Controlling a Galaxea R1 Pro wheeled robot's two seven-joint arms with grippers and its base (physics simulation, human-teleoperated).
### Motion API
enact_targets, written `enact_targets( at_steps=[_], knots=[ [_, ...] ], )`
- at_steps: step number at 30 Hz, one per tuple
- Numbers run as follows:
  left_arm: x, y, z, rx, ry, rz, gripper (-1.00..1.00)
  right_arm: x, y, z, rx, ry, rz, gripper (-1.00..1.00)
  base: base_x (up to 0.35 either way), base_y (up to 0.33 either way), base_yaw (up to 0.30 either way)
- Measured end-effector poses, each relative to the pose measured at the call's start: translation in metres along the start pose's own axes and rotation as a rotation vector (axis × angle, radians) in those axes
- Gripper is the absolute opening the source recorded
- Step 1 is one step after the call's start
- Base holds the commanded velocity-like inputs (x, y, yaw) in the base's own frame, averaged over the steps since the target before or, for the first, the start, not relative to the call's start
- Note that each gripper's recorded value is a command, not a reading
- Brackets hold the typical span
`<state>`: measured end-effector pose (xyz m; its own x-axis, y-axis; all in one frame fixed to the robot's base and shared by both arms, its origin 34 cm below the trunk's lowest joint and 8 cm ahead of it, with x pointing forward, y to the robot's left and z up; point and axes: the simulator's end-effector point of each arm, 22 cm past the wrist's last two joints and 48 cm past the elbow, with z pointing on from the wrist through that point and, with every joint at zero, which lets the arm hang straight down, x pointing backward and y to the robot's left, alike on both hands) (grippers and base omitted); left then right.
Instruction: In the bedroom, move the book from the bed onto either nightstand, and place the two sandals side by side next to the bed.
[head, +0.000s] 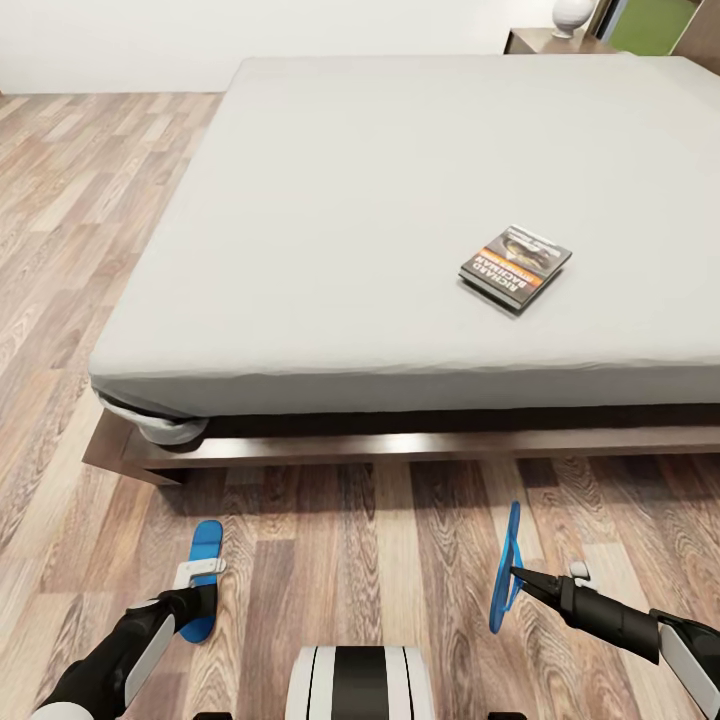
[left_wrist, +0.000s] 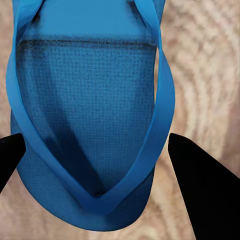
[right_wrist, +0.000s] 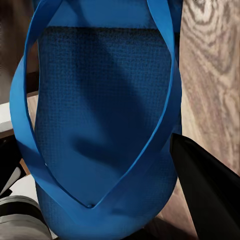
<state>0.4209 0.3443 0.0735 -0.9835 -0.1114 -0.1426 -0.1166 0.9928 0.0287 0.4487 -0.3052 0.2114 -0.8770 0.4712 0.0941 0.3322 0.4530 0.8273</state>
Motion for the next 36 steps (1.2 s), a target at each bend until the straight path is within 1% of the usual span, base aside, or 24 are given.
enact_targets(
  at_steps=[16, 25, 36],
  knots=[
    [0.000, 0.000, 0.000, 0.001, 0.000, 0.000, -1.00, -0.001, 0.002, 0.000, -0.004, 0.000, -0.006, -1.00, 0.000, 0.000, 0.000],
    [0.018, 0.001, 0.011, -0.003, 0.037, 0.001, -1.00, 0.008, -0.014, 0.005, 0.014, 0.018, 0.021, -1.00, 0.000, 0.000, 0.000],
    [0.018, 0.000, 0.011, -0.003, 0.037, 0.001, -1.00, 0.007, -0.014, 0.005, 0.013, 0.017, 0.022, -1.00, 0.000, 0.000, 0.000]
  ],
)
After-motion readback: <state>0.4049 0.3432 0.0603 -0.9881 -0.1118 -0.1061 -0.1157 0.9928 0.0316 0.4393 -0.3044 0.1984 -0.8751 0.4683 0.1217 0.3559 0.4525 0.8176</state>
